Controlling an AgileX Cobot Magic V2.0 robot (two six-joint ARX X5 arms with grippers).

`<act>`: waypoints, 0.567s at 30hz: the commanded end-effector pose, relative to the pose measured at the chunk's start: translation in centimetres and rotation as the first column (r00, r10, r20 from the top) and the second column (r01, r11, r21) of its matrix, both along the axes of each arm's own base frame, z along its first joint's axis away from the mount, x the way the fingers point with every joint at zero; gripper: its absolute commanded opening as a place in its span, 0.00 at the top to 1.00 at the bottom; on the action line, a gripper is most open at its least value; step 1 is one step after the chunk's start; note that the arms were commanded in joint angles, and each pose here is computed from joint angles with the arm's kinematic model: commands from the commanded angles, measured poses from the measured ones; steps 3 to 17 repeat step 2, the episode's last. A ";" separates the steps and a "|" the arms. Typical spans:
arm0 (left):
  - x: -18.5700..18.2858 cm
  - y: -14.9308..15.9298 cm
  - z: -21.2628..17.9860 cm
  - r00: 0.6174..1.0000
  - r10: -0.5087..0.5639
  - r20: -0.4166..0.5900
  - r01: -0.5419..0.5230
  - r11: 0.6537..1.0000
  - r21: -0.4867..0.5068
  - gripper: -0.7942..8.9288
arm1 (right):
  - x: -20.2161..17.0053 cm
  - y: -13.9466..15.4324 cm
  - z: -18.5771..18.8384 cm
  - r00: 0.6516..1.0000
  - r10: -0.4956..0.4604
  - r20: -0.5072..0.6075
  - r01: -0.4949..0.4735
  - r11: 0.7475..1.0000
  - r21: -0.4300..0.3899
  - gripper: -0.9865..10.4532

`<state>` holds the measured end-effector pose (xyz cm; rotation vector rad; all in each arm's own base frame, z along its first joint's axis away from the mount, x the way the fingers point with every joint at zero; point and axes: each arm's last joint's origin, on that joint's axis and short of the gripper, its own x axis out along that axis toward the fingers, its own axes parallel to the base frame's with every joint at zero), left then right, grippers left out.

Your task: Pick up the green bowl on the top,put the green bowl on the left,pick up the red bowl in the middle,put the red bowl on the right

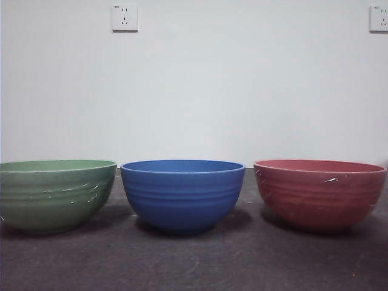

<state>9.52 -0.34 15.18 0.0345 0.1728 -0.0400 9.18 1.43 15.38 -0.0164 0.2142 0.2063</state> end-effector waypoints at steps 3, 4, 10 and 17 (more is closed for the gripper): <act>0.1 0.0 -0.5 1.000 0.004 -0.012 -0.004 1.000 -0.009 0.92 | 0.1 0.0 -0.3 1.000 -0.005 -0.008 0.005 1.000 0.011 0.91; 0.1 0.0 -0.5 1.000 0.004 -0.012 -0.004 1.000 -0.009 0.92 | 0.1 0.0 -0.3 1.000 -0.005 -0.008 0.005 1.000 0.011 0.91; 0.1 0.0 -0.5 1.000 0.004 -0.012 -0.004 1.000 -0.009 0.92 | 0.1 0.0 -0.3 1.000 -0.005 -0.008 0.005 1.000 0.011 0.91; 0.1 0.0 -0.5 1.000 0.004 -0.012 -0.004 1.000 -0.009 0.92 | 0.1 0.0 -0.3 1.000 -0.005 -0.008 0.005 1.000 0.011 0.91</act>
